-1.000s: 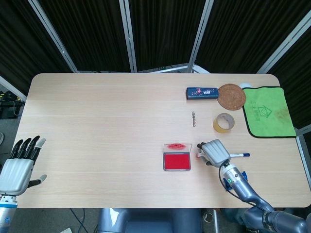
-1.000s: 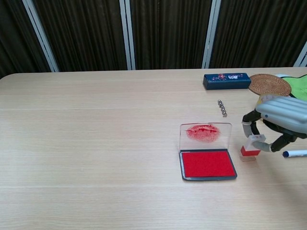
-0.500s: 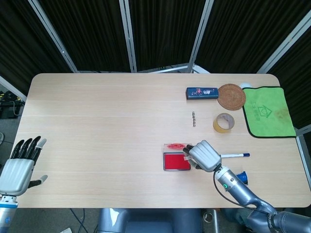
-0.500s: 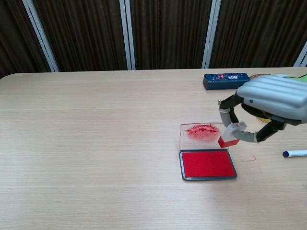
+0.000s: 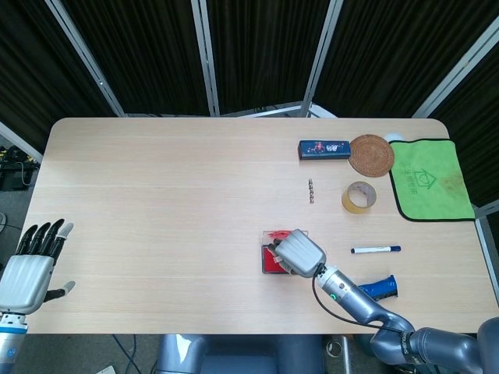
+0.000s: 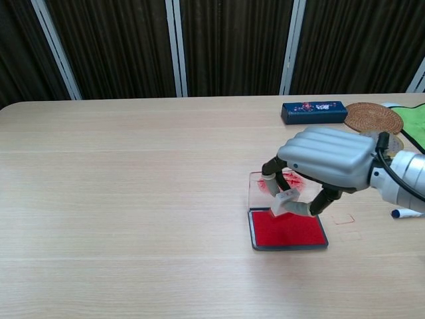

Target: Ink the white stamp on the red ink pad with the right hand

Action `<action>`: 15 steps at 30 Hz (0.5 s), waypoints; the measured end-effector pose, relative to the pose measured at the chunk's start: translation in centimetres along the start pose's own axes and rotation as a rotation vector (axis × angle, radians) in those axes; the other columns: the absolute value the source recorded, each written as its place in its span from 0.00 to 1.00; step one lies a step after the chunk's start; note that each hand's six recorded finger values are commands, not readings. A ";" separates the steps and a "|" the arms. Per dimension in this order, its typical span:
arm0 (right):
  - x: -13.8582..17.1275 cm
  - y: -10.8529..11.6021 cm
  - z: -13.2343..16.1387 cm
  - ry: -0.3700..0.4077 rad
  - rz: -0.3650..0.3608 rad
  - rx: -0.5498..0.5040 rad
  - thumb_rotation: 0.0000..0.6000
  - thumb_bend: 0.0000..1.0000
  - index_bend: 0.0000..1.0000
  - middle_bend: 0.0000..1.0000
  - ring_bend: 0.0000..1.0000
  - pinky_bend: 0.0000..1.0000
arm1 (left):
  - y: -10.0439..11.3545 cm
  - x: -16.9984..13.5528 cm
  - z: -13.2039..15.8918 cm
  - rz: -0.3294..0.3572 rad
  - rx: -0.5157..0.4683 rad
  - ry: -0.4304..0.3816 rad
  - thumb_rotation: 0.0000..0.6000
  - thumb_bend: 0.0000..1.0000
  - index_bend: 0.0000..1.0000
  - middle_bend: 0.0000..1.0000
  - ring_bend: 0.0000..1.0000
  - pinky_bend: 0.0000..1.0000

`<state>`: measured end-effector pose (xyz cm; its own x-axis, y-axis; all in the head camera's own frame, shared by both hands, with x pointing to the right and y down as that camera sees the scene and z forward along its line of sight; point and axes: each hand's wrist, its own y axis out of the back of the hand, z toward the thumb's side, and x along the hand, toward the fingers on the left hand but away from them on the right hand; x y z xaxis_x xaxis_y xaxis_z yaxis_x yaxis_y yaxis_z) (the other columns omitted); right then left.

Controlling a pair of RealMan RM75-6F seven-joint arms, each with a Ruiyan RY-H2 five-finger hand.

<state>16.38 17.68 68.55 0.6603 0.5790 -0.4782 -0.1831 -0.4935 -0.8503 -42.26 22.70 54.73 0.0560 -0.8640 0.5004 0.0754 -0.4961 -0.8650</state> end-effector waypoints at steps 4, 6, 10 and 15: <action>-0.2 -0.6 -0.3 -0.018 0.012 -0.012 1.00 0.38 0.55 0.56 0.83 1.00 | -0.1 0.0 0.0 -0.003 0.001 0.001 1.00 0.00 0.00 0.00 0.00 0.00; -0.3 -0.9 -0.5 -0.026 0.020 -0.013 1.00 0.38 0.55 0.56 0.83 1.00 | 0.0 0.0 0.0 -0.001 0.001 0.000 1.00 0.00 0.00 0.00 0.00 0.00; -0.4 -1.6 -0.9 -0.046 0.035 -0.021 1.00 0.39 0.55 0.57 0.83 1.00 | 0.0 0.0 0.1 0.000 -0.001 0.000 1.00 0.00 0.00 0.00 0.00 0.00; -0.3 -2.4 -1.2 -0.062 0.047 -0.028 1.00 0.39 0.55 0.57 0.83 1.00 | -0.1 0.1 0.1 -0.003 0.000 -0.002 1.00 0.00 0.00 0.00 0.00 0.00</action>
<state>17.50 17.86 70.97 0.6045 0.5935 -0.5314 -0.1921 -0.5388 -0.8203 -42.19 22.68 54.83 0.0575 -0.8624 0.5030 0.0758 -0.4986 -0.8635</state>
